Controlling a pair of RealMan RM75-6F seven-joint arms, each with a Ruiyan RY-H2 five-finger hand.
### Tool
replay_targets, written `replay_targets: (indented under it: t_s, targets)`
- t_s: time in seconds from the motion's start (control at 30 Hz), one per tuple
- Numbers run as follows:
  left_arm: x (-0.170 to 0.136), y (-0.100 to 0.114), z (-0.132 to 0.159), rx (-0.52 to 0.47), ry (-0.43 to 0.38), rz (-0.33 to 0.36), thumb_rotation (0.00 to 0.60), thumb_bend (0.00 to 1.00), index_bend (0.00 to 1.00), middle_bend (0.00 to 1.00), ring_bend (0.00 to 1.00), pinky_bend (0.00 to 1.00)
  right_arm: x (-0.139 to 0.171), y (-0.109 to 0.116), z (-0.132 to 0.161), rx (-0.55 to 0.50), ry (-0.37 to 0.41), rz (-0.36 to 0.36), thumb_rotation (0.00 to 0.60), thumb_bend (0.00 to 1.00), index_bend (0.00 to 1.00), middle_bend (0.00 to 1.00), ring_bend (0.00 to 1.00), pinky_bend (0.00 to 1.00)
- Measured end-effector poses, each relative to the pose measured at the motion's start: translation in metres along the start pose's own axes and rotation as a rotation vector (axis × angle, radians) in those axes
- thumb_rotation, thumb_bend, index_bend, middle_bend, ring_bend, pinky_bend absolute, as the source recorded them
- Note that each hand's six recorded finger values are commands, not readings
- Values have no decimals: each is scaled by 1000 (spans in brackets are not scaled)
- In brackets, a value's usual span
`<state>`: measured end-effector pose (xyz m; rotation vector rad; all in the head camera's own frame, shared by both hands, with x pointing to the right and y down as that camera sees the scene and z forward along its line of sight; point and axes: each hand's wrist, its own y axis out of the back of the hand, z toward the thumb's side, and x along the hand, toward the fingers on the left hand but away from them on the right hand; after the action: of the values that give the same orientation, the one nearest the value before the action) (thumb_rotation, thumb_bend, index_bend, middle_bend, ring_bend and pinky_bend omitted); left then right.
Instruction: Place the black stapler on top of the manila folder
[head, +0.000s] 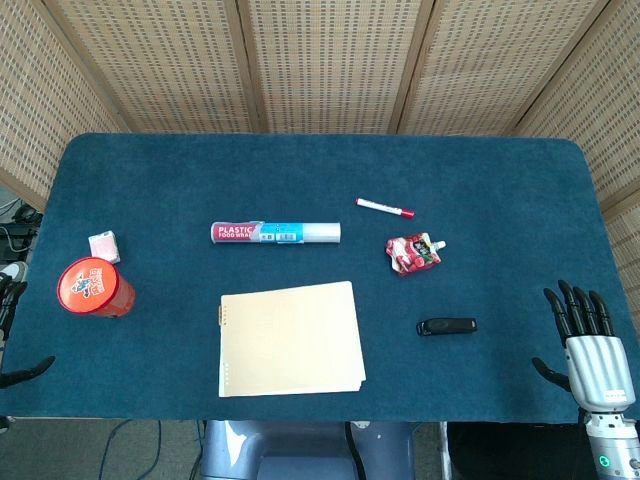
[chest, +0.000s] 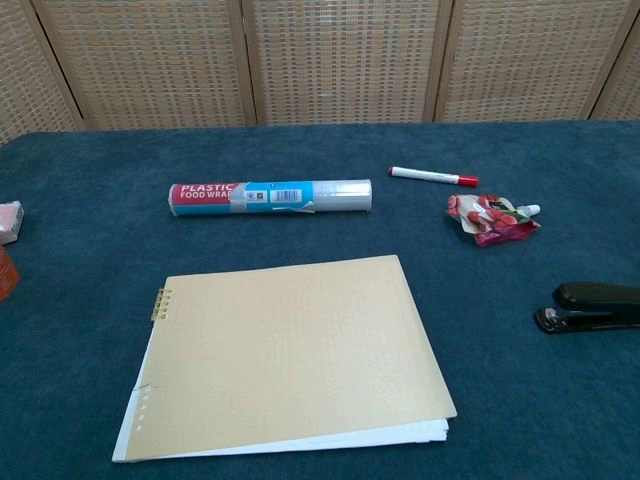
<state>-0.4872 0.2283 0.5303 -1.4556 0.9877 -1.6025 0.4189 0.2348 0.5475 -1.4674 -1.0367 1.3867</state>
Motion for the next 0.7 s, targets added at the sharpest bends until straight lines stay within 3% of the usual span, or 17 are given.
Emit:
replay_targets:
  t_s: [0.17, 0.4, 0.57, 0.7]
  targets:
    - [0, 0, 1, -4, -2, 2, 600, 0, 0, 0, 0, 0, -1, -8, 1, -21, 1, 41, 600, 0, 0, 0, 0, 0]
    - [2, -4, 3, 2, -1, -7, 600, 0, 0, 0, 0, 0, -22, -37, 13, -76, 52, 176, 600, 0, 0, 9, 0, 0]
    - [6, -8, 7, 14, -1, -17, 600, 0, 0, 0, 0, 0, -48, -60, 25, -106, 100, 290, 600, 0, 70, 123, 41, 31]
    - [8, -12, 7, 25, 6, -28, 600, 0, 0, 0, 0, 0, -69, -80, 36, -95, 136, 349, 600, 56, 184, 246, 166, 182]
